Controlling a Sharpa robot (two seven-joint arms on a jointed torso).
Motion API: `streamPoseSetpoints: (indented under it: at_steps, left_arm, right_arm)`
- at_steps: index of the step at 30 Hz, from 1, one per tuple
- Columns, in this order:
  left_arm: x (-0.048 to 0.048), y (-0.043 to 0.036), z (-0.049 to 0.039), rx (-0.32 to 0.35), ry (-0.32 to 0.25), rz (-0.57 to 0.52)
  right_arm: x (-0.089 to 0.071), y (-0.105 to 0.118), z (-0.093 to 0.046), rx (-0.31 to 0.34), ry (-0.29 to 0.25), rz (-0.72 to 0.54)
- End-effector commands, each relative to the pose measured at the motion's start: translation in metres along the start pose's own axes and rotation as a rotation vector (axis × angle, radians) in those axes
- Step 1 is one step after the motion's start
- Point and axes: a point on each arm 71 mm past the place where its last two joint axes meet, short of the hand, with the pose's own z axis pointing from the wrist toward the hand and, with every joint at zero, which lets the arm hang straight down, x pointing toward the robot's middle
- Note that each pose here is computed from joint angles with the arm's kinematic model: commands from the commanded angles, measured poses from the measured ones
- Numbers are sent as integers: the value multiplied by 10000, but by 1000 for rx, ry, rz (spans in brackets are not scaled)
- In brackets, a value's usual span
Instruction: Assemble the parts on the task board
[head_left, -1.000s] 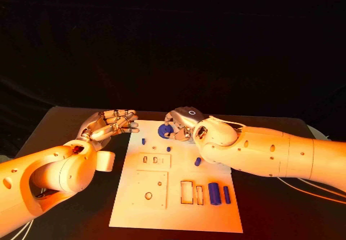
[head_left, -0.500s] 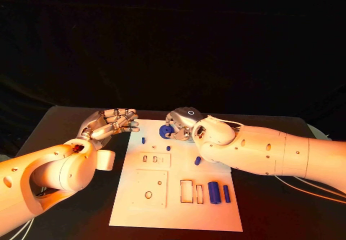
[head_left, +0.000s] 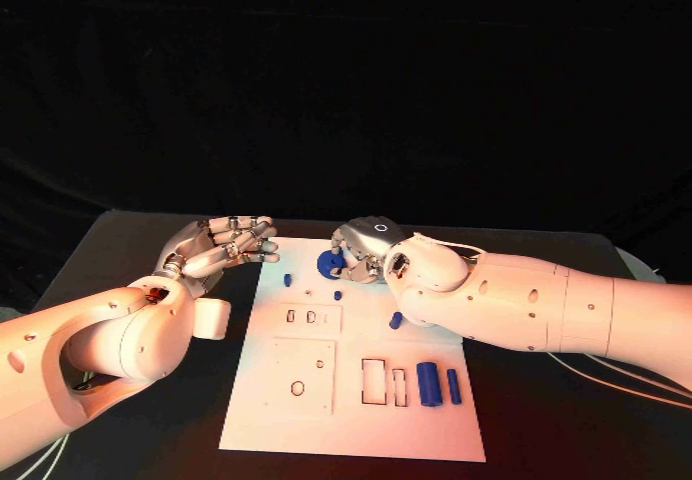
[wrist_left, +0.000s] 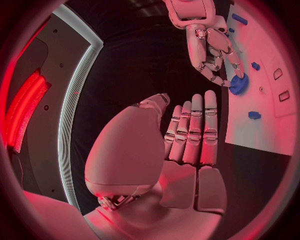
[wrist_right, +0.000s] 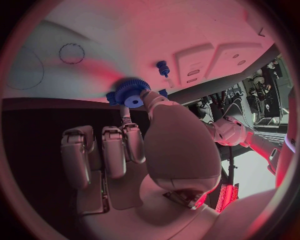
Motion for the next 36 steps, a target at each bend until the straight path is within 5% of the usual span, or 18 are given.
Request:
streamPoseSetpoints:
  at_steps: [1,23,31,36]
  left_arm:
    - [26,-22,6,7,20,-9]
    - [29,-5,44,5,20,-6]
    - [6,-2,48,5,14,-4]
    - [-13,-2,49,6,12,-3]
  right_arm:
    - [22,3,1,2,3,-14]
    - [42,-2,1,0,27,19]
    - [-130,-183,-161,-3,-122,109]
    - [-323,-452,-354,0,-165,216]
